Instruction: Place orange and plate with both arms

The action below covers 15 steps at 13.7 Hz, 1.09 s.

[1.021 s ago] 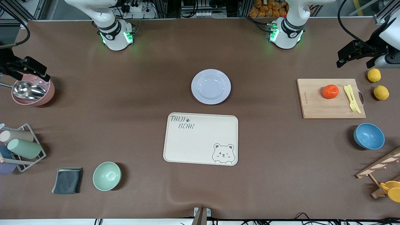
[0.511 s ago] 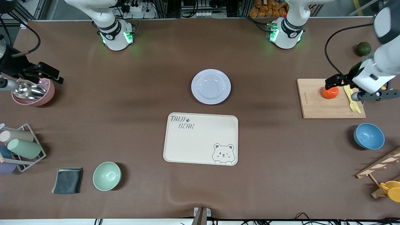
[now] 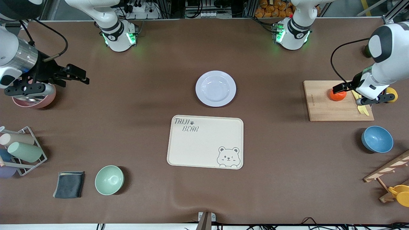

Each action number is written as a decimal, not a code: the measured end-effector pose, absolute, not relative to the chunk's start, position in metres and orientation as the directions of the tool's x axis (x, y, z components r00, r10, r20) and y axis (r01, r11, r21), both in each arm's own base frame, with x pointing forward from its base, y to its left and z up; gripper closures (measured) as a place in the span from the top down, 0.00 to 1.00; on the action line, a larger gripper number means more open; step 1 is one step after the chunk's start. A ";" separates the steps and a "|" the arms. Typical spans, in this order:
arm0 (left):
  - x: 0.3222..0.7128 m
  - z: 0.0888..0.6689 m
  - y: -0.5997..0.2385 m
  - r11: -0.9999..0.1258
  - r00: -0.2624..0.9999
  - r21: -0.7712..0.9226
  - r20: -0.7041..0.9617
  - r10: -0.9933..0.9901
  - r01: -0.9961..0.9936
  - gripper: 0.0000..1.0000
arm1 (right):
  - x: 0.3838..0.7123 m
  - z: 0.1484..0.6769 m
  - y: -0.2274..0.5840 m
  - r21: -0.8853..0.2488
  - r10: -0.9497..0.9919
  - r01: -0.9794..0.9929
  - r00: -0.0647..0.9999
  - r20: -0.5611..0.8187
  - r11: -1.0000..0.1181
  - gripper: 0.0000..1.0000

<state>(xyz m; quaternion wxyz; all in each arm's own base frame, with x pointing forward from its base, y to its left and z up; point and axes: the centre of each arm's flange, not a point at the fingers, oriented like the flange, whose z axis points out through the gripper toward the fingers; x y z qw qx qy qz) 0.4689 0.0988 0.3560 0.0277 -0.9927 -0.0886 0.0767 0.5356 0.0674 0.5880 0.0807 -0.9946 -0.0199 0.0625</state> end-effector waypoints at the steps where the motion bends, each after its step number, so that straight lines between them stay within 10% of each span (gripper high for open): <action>1: 0.459 0.338 0.111 -0.980 0.972 -0.077 -0.132 0.194 0.185 1.00 | 0.534 0.588 0.070 -0.163 0.055 0.034 0.990 -0.128 -0.986 1.00; 15: 0.420 0.220 0.188 -0.972 0.951 -0.074 -0.201 0.233 0.222 1.00 | 0.554 0.523 0.154 -0.363 0.156 0.062 0.960 -0.234 -0.930 1.00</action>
